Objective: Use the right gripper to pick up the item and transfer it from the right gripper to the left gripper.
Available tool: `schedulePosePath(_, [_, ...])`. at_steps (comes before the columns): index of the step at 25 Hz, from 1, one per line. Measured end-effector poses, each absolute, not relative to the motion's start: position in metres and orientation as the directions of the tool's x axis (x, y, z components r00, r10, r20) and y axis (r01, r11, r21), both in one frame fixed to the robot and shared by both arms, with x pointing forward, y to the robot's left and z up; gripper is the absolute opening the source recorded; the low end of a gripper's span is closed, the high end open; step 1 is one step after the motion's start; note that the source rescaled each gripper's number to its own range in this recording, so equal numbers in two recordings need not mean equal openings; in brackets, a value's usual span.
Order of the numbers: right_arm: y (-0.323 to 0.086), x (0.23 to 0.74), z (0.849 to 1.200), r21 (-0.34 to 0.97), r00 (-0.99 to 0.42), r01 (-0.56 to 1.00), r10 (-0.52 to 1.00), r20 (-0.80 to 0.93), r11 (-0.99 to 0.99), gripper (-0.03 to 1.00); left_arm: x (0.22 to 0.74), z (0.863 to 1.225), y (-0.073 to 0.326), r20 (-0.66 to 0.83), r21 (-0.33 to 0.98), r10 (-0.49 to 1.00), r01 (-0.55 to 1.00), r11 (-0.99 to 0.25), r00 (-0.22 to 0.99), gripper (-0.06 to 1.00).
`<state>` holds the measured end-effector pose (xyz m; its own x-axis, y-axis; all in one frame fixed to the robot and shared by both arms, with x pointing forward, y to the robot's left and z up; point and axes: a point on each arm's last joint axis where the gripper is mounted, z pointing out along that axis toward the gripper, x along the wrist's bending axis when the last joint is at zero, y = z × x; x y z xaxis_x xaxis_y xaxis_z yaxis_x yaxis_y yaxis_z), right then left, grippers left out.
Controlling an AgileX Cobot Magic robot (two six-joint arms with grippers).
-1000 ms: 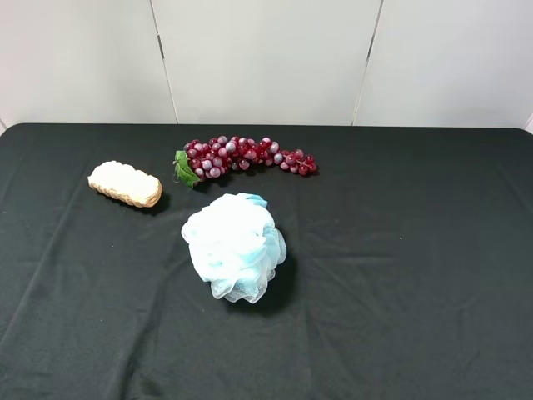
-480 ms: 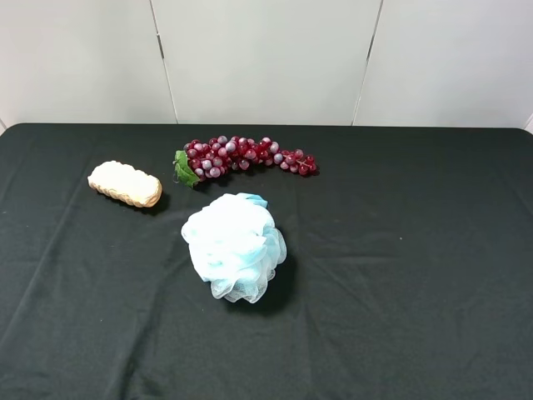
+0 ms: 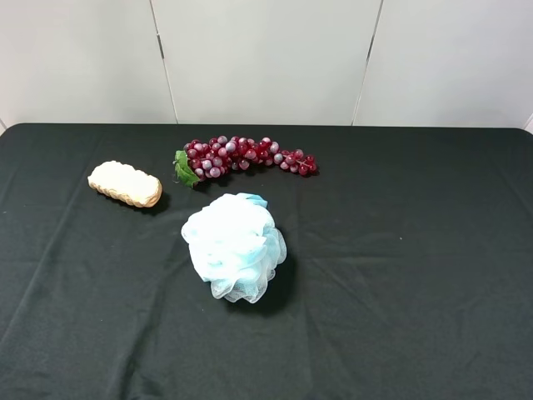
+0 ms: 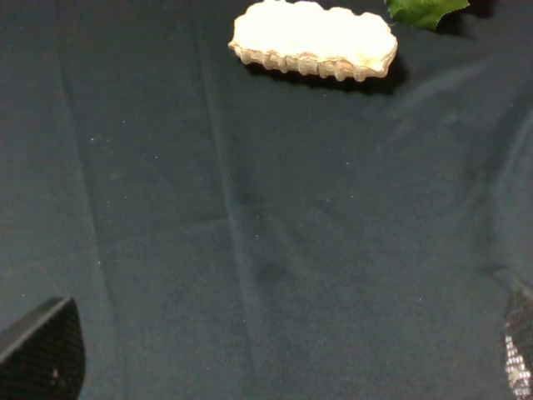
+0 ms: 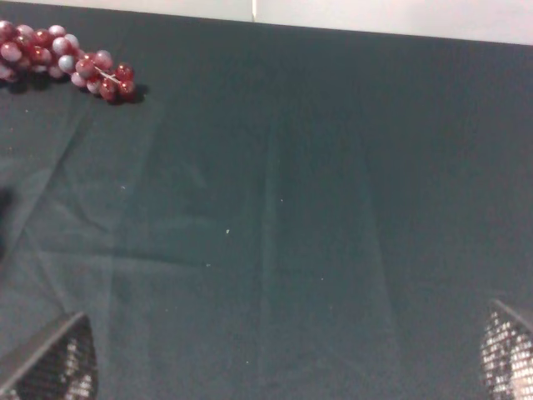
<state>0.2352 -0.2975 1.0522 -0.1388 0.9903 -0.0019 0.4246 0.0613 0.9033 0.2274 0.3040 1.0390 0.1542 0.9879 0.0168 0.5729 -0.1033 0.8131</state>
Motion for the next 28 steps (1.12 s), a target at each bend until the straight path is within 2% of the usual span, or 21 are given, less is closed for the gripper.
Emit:
schedulePosePath(9, [-0.2975, 0.2352, 1.0522, 0.903, -0.139, 0.425, 0.990, -0.002, 0.061, 1.00, 0.2274, 1.0391, 0.3039, 0.017, 0.814, 0.989, 0.573, -0.098, 0.145, 1.00])
schedulePosePath(17, [-0.2973, 0.2354, 1.0522, 0.903, -0.089, 0.427, 0.996, -0.002, 0.040, 1.00, 0.2270, 1.0391, 0.3023, 0.018, 0.814, 1.000, 0.581, -0.018, 0.006, 1.00])
schedulePosePath(20, [-0.2971, 0.2355, 1.0522, 0.903, -0.047, 0.428, 0.999, -0.002, 0.022, 1.00, 0.2270, 1.0391, 0.3024, 0.018, 0.814, 1.000, 0.581, -0.016, 0.002, 1.00])
schedulePosePath(28, [-0.2971, 0.2355, 1.0522, 0.903, -0.040, 0.429, 0.999, -0.002, 0.019, 1.00, 0.2270, 1.0391, 0.3023, 0.018, 0.814, 1.000, 0.581, -0.013, -0.003, 1.00])
